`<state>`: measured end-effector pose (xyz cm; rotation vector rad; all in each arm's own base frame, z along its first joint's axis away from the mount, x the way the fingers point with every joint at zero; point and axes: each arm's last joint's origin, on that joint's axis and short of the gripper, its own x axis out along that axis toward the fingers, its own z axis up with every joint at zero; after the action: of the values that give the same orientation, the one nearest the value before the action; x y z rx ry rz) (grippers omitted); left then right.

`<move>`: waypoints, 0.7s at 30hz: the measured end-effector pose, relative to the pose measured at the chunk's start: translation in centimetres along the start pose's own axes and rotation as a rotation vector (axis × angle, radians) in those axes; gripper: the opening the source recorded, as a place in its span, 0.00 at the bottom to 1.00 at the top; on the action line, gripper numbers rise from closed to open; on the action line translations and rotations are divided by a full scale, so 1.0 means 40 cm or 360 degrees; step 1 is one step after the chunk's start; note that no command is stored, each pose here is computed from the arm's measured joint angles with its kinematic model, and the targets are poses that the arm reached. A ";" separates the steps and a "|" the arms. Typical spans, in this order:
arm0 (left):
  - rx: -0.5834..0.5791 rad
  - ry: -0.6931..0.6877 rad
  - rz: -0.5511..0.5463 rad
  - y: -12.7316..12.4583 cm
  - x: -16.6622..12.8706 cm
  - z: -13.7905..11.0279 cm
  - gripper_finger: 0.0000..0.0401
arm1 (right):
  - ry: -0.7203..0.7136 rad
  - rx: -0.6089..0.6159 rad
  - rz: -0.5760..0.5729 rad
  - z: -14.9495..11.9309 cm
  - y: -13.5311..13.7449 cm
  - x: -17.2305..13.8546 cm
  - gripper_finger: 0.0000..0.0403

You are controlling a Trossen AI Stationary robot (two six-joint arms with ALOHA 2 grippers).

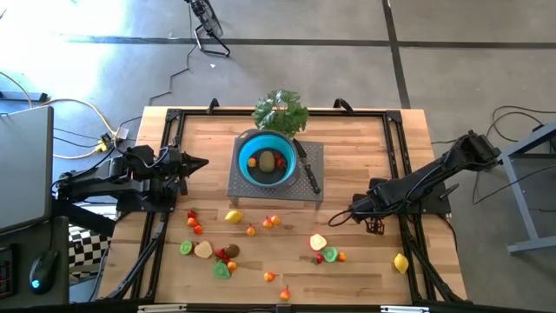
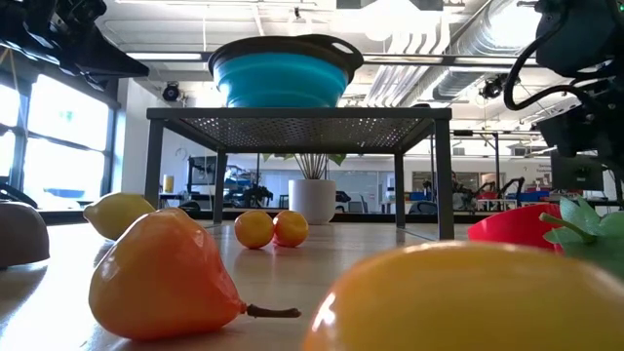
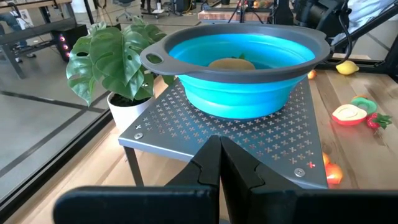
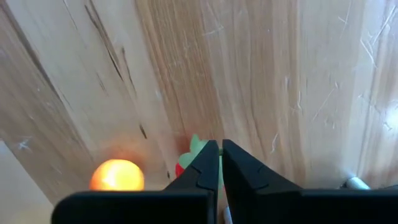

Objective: Pick & Place Fruit
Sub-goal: Put the strawberry into the blue strainer bowl on the shelf

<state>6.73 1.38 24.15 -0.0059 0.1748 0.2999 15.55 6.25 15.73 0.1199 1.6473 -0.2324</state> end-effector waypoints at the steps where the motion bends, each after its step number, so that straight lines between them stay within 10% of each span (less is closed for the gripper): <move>1: 0.0000 0.0000 0.0000 0.000 0.000 0.000 0.00 | -0.0008 0.0001 0.0005 0.001 0.000 -0.003 0.01; 21: 0.0000 -0.0001 0.0000 0.000 0.000 0.000 0.00 | -0.0593 0.0006 -0.0110 0.087 0.032 -0.220 0.01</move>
<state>6.73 1.38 24.16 -0.0059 0.1744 0.3001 20.00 7.25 24.13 0.0199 1.2812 -0.2919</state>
